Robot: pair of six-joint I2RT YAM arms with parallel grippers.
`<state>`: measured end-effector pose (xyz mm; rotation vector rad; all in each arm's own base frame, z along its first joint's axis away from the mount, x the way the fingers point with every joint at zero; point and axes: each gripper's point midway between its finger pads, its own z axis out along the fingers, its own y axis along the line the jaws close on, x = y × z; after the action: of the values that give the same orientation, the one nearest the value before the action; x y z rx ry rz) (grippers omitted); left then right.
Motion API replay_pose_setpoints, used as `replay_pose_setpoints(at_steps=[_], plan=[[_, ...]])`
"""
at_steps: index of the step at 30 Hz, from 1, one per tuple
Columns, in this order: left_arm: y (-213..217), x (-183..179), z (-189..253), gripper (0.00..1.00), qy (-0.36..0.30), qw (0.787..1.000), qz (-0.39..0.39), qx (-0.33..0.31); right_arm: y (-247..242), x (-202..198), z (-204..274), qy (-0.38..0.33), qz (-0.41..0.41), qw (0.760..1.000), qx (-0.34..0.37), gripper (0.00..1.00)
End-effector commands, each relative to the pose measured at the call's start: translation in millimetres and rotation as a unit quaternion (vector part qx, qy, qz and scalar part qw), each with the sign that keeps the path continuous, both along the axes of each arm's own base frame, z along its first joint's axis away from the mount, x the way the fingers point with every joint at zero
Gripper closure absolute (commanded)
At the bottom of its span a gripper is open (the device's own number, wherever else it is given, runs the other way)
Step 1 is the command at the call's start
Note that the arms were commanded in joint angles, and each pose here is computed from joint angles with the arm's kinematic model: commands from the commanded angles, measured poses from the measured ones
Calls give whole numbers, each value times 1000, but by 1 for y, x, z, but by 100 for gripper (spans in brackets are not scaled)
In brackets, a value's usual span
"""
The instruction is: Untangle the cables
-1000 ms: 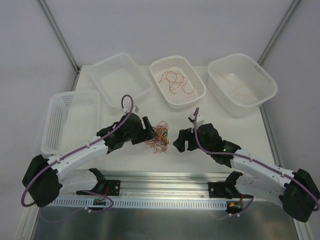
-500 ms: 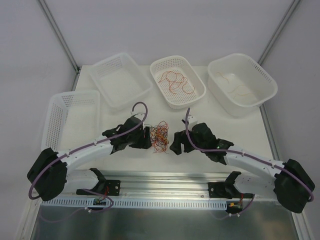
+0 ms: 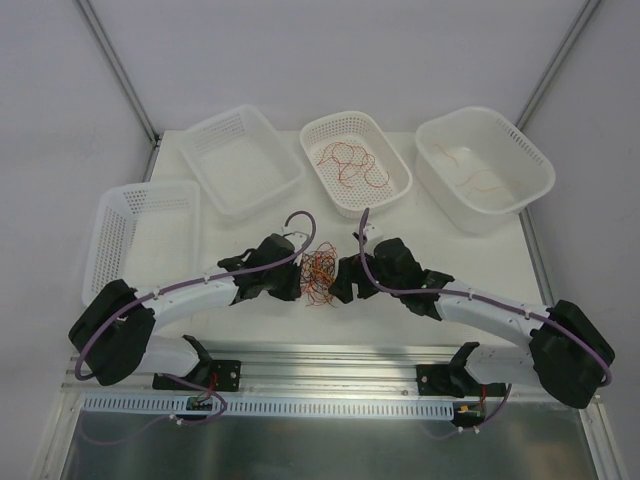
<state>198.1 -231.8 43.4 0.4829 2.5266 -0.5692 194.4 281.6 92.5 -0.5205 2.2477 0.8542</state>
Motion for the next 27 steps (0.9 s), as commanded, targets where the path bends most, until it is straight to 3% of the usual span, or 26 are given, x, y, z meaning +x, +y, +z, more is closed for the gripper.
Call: replay_pose_setpoints(at_steps=[1,10,13,14,16,20,23,27], plan=[[-19,3,18,100,-23,999,-33,-36,26,15,27,-13,2,999,44,18],[-24,-12,60,100,-49,992,-48,-108,46,31,0,25,-14,999,31,24],[-22,-17,81,100,-62,988,-51,-133,49,38,-7,25,-22,999,22,35],[-21,-19,87,100,-67,987,-51,-139,48,41,-8,25,-29,999,21,46],[-18,-23,107,100,-81,983,-50,-155,45,45,-13,27,-38,999,16,57],[-9,-23,155,100,-126,974,-31,-186,28,53,-24,35,-70,997,5,89],[5,-23,197,100,-167,964,-8,-206,4,59,-31,41,-105,994,-7,99],[42,-9,238,100,-226,954,77,-184,-32,64,-33,47,-154,987,-23,99]])
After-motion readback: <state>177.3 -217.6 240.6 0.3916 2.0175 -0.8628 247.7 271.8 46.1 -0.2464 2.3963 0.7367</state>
